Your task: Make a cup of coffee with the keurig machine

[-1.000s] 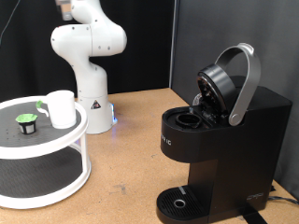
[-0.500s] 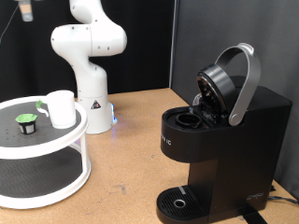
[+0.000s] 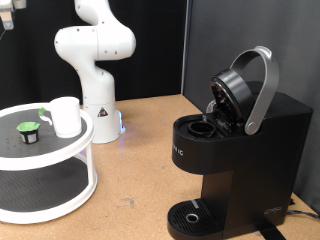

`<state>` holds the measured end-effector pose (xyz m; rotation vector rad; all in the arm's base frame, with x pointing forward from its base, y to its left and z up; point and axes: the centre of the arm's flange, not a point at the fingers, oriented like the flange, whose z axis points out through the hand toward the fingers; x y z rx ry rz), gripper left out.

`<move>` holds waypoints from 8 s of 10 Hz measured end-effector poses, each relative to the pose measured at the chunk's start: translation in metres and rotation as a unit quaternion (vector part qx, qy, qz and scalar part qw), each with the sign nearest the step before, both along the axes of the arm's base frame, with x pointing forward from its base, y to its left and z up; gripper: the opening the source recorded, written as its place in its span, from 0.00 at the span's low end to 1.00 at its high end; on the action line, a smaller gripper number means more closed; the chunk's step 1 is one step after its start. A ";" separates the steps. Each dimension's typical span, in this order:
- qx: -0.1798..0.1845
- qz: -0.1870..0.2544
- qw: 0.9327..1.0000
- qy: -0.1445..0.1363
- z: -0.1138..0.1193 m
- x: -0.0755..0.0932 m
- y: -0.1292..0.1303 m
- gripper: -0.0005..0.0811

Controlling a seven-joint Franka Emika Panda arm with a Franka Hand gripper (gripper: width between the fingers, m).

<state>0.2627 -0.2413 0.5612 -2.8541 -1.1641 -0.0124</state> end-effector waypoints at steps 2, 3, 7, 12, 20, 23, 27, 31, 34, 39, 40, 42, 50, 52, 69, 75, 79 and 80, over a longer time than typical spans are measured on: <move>-0.001 0.001 1.000 0.003 -0.001 0.002 -0.001 0.99; 0.002 0.021 1.000 -0.004 -0.004 0.003 -0.001 0.99; 0.070 0.157 0.985 -0.025 -0.041 0.010 -0.006 0.99; 0.095 0.219 0.970 -0.049 -0.067 0.020 -0.007 0.99; 0.129 0.217 0.968 -0.007 -0.120 0.045 -0.014 0.99; 0.127 0.218 0.968 0.000 -0.125 0.048 -0.014 0.99; 0.127 0.221 0.967 0.006 -0.134 0.049 -0.012 0.99; 0.115 0.235 0.965 0.014 -0.161 0.051 -0.008 0.99; 0.102 0.236 0.966 0.014 -0.183 0.052 -0.006 0.99; 0.098 0.245 0.965 0.010 -0.207 0.047 -0.013 0.99; 0.099 0.245 0.964 0.012 -0.210 0.046 -0.014 0.99; 0.098 0.245 0.964 0.014 -0.216 0.046 -0.016 0.99; 0.094 0.244 0.965 0.014 -0.238 0.048 -0.013 0.99; 0.096 0.242 0.965 0.012 -0.239 0.048 -0.013 0.85; 0.147 0.200 0.968 -0.038 -0.185 0.062 -0.032 0.59; 0.216 0.161 0.962 -0.040 -0.151 0.102 -0.012 0.59; 0.292 0.168 0.940 -0.054 -0.142 0.113 0.015 0.59; 0.308 0.163 0.936 -0.053 -0.137 0.122 0.026 0.59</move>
